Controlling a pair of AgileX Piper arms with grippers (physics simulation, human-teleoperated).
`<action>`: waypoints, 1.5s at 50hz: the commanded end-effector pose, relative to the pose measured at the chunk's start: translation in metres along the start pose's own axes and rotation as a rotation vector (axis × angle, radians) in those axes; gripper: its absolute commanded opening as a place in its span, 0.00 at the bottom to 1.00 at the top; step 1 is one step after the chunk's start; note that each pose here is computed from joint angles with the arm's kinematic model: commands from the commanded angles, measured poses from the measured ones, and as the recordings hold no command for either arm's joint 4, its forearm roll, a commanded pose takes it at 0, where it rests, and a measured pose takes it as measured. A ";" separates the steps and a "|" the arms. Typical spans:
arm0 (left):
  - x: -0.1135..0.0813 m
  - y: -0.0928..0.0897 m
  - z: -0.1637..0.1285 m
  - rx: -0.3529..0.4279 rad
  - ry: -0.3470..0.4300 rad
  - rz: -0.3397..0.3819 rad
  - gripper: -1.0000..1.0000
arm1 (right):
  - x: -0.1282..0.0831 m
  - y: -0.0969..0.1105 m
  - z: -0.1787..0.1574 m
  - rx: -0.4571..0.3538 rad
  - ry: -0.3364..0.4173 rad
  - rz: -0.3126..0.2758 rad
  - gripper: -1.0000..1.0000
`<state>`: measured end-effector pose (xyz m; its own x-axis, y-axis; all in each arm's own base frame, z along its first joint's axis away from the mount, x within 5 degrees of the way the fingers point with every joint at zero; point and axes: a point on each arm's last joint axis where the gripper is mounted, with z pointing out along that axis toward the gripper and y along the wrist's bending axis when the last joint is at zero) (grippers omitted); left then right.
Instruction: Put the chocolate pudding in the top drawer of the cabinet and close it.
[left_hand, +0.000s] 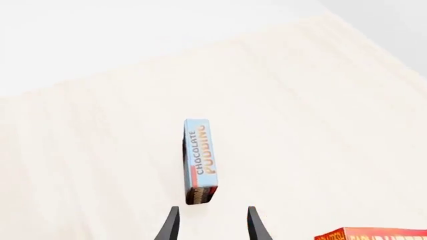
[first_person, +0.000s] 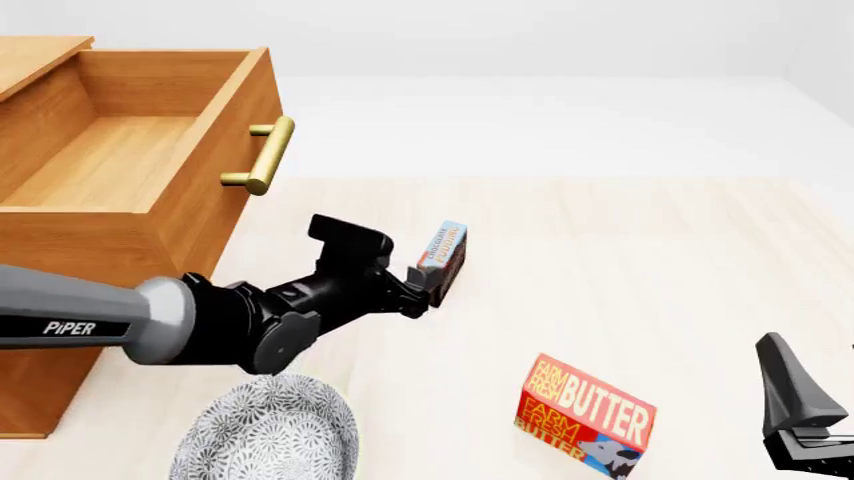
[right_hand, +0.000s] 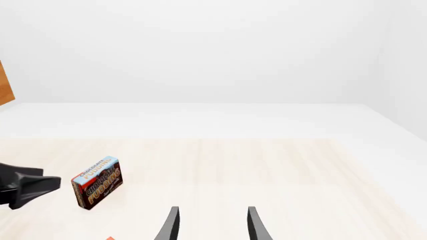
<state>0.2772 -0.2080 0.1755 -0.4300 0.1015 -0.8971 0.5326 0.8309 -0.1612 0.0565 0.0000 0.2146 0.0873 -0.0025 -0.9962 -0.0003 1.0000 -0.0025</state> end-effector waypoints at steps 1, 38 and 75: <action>-0.002 0.008 0.010 -0.022 0.008 -0.011 1.00 | 0.000 0.000 0.000 0.000 0.000 0.000 1.00; 0.006 0.012 0.038 -0.030 0.020 -0.055 1.00 | 0.000 0.000 0.000 0.000 0.000 0.000 1.00; 0.015 0.014 0.058 -0.033 0.032 -0.098 1.00 | 0.000 0.000 0.000 0.000 0.000 0.000 1.00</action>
<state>0.3185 -0.2234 0.1414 -0.4937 0.0435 -0.8686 0.4664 0.8562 -0.2222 0.0565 0.0000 0.2146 0.0873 -0.0025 -0.9962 -0.0003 1.0000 -0.0025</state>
